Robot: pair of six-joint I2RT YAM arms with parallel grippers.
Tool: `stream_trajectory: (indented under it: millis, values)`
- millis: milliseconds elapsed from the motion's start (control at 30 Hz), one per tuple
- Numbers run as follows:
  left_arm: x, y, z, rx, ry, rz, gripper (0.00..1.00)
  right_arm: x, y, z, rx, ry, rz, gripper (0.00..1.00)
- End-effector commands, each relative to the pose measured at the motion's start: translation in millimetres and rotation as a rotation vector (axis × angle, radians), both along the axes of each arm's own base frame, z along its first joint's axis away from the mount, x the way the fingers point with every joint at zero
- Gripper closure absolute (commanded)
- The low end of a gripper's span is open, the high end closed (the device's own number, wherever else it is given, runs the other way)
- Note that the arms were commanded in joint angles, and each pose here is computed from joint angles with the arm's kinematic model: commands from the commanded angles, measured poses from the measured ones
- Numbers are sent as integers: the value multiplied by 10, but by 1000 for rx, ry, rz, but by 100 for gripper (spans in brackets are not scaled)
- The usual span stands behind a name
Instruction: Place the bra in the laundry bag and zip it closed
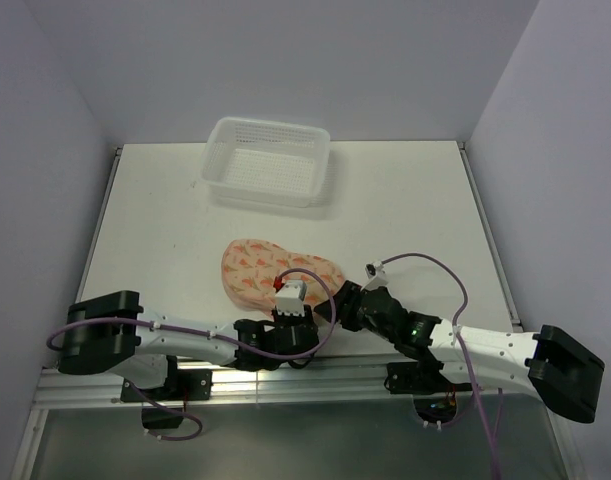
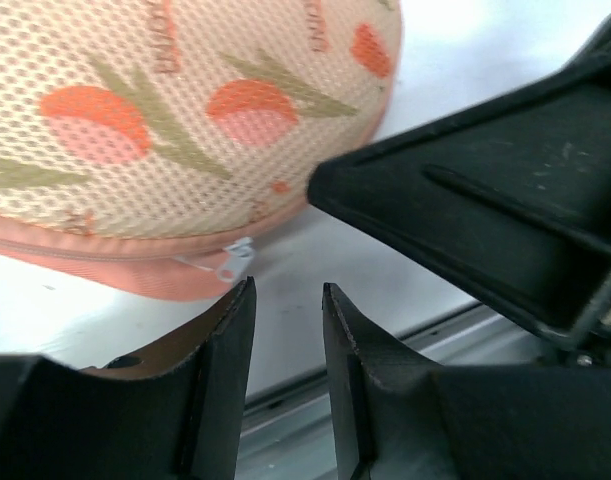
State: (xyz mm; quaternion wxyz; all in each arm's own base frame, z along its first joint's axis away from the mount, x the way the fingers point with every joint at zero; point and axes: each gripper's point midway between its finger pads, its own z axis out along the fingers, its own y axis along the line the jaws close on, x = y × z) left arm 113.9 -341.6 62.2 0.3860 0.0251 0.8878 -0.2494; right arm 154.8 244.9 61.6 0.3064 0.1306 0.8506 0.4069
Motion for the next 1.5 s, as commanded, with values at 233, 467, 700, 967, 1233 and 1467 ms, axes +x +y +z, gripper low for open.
stream_trajectory:
  millis: [233,467,700,967,1233,1467]
  values:
    - [164,169,108,104,-108,102,61,35,22,15,28,-13,-4,43]
    - [191,177,-28,172,-121,93,64,36,46,26,26,-15,6,44]
    - [243,123,29,174,-144,96,67,23,33,-9,22,-10,7,46]
    - [252,94,59,164,-148,94,83,28,20,-34,10,-10,6,47]
    - [236,81,86,155,-146,82,100,60,13,-36,-1,-17,-5,58]
    - [236,152,92,154,-149,85,100,171,0,10,-17,-48,-45,85]
